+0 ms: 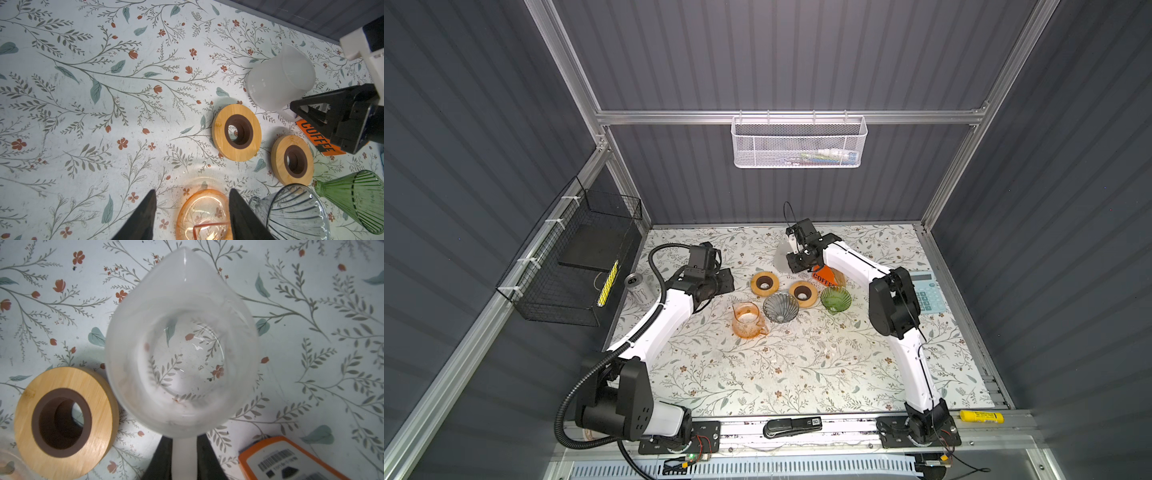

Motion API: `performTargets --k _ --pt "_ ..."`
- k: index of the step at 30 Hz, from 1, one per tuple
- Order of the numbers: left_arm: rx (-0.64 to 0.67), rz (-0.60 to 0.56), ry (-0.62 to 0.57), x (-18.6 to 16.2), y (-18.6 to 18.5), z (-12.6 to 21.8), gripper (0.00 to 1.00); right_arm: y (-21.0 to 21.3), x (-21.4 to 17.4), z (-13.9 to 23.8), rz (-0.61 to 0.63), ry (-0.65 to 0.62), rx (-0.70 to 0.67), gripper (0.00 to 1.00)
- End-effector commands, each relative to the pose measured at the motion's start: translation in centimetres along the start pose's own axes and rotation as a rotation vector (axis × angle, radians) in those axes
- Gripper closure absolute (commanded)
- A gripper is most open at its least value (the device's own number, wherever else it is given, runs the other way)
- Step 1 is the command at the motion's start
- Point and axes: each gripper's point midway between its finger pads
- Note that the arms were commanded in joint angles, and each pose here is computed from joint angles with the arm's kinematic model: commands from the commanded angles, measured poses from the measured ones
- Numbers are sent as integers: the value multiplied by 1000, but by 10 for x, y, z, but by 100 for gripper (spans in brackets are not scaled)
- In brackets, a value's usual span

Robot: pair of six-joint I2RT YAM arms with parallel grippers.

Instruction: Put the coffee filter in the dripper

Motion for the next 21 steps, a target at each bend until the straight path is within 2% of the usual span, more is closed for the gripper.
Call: performTargets --k 1,8,21 --pt "-17 -19 -16 10 -5 2 44 -3 0 -3 2 8 -10 86" --pt "-23 -20 -23 14 -8 4 44 -3 5 5 8 0 -18 100" --pt "-39 -16 -46 20 -12 18 44 5 17 45 -7 -66 15 100"
Point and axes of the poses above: each gripper's point midway between its finger pads, its own z axis back along the fingers, its own y axis along the line the jaws close on, x = y × z, and after that the axes turned 5 degrees about z, right-handed
